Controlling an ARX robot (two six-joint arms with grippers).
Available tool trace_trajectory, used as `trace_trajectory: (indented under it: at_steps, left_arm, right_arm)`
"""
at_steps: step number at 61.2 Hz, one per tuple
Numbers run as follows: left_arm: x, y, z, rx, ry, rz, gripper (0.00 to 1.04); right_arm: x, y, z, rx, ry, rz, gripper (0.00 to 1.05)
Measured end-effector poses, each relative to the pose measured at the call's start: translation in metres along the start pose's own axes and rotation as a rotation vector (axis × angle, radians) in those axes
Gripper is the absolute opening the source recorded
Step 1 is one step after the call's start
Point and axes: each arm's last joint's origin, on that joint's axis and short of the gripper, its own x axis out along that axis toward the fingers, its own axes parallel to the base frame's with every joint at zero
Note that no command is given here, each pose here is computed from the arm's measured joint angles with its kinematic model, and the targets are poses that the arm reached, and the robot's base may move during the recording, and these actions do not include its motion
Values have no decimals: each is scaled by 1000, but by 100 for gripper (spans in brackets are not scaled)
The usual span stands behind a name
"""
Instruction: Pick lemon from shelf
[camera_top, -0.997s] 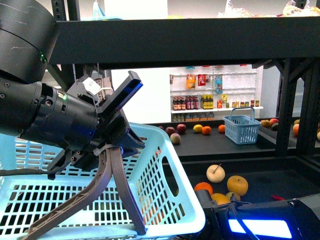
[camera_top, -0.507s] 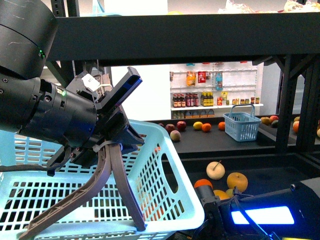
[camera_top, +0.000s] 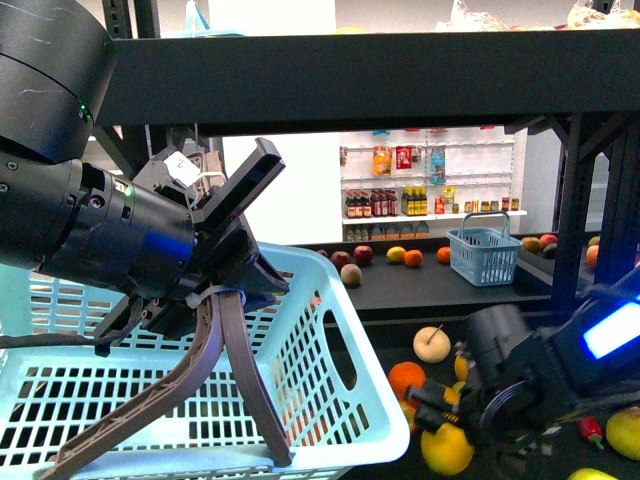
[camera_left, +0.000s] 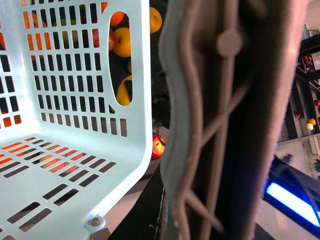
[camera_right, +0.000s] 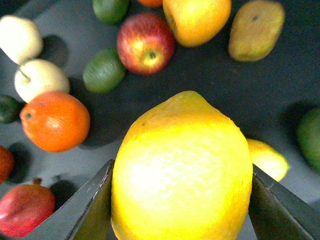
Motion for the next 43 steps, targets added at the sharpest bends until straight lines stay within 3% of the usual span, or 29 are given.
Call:
trace_trajectory:
  at_steps: [16,28,43]
  left_arm:
    - [0,0,0,0,0,0,14]
    - [0,0,0,0,0,0,14]
    - [0,0,0,0,0,0,14]
  right_arm:
    - [-123,-5,30,23,-75,153,66]
    - [-218,57,31,-10,-99,433,66]
    - [-224,103,1,-63,-32,525,66]
